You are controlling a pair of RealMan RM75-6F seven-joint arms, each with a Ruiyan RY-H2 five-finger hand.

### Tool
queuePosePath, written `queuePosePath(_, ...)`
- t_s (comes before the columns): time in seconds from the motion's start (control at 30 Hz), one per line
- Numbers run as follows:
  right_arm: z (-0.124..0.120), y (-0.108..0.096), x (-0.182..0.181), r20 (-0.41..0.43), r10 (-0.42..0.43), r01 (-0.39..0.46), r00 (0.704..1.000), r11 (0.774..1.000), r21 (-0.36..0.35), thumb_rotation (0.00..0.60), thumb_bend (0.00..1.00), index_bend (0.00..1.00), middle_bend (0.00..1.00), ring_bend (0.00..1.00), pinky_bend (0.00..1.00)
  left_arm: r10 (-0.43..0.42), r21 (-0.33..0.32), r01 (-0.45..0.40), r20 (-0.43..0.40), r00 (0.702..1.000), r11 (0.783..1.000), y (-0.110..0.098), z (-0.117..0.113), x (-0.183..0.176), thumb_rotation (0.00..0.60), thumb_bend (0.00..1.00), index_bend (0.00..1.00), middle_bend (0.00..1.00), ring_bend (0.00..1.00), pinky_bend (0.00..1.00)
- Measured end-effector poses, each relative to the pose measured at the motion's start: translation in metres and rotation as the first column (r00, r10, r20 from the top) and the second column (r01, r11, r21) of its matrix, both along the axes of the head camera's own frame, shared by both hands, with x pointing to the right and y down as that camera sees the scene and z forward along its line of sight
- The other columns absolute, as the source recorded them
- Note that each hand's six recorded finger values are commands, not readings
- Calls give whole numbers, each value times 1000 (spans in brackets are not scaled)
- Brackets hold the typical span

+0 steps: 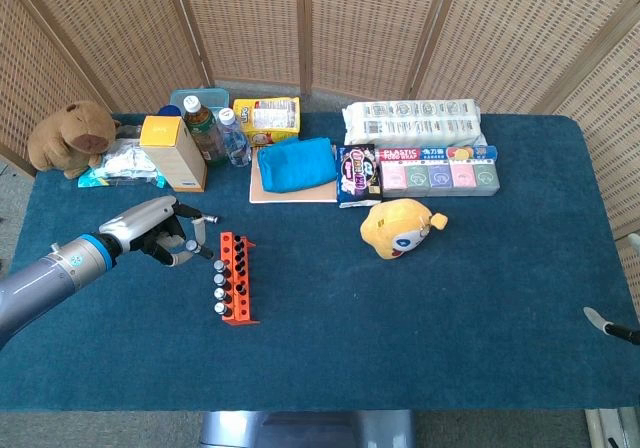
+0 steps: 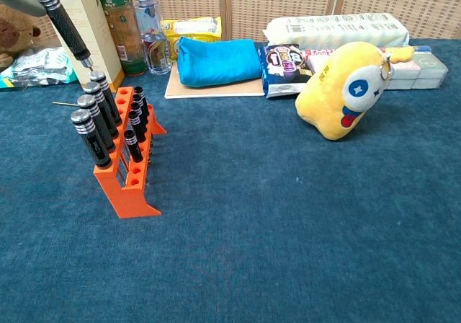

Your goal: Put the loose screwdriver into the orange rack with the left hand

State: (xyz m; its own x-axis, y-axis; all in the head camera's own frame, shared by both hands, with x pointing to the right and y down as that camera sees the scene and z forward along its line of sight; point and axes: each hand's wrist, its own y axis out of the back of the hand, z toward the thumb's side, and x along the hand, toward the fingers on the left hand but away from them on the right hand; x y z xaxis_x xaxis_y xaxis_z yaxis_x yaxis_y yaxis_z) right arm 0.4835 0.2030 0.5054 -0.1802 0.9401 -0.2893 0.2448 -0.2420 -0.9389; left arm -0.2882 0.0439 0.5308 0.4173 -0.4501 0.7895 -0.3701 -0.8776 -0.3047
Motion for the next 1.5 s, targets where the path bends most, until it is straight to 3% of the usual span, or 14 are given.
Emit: queuePosePath(1.5,2,0,0,12,3,-2,1000,1000,-20,600,0,73,0,0,0,19,-19,-18,32,999,1000,-2,21,4,600,445,571,1000,1000,1000)
